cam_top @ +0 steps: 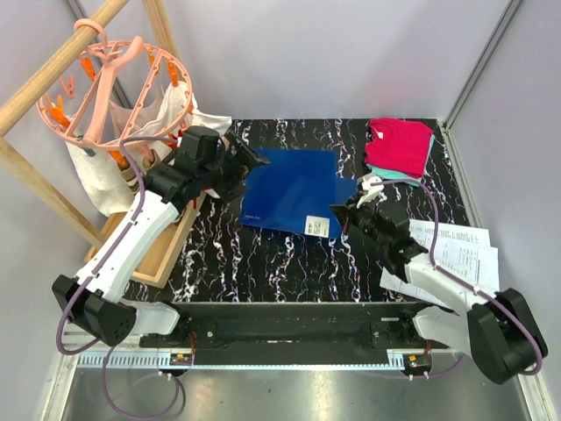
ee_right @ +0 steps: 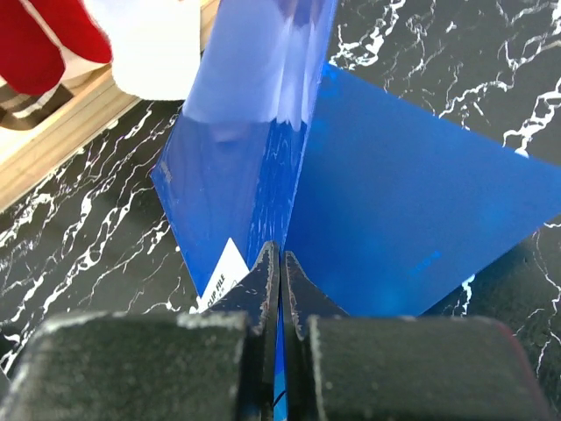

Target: Put the files into the folder

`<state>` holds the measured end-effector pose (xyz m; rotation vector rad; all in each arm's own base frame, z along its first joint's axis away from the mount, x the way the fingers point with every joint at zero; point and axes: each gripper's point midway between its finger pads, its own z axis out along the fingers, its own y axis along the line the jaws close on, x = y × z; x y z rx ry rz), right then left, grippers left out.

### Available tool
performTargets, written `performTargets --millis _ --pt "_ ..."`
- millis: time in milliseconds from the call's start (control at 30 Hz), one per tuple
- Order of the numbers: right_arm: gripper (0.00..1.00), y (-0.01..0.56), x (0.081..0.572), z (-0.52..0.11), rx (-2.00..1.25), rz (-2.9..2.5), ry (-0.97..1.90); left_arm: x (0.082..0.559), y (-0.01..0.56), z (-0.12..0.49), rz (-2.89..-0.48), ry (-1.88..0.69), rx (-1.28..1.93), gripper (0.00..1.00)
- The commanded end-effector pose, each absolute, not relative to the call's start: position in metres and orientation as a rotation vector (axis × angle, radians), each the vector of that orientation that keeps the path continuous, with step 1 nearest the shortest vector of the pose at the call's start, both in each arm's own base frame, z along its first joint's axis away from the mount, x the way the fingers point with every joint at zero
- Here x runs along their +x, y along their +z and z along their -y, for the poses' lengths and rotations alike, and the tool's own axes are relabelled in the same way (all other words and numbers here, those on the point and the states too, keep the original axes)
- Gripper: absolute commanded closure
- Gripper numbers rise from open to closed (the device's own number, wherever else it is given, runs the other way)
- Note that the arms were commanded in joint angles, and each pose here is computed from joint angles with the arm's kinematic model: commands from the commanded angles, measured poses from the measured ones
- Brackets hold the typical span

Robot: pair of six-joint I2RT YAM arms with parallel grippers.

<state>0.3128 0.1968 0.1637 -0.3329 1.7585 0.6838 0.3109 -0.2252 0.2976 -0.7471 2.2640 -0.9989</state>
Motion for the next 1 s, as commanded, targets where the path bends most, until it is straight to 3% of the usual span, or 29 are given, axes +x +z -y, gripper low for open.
performTargets --millis 0,467,733,967 --pt "1.00 0.184 0.307 -0.196 -0.383 -1.654 0.597 0.309 0.285 0.191 -2.301 -0.786 -0.904 0.01" --pt "1.00 0.167 0.284 -0.223 -0.547 -1.657 0.592 0.346 0.294 0.260 -2.402 -0.807 -0.914 0.01" --pt "1.00 0.170 0.283 -0.222 -0.576 -1.640 0.556 0.375 0.262 0.286 -2.424 -0.675 -1.071 0.01" --pt "1.00 0.169 0.283 -0.227 -0.598 -1.647 0.538 0.387 0.246 0.308 -2.421 -0.625 -1.063 0.08"
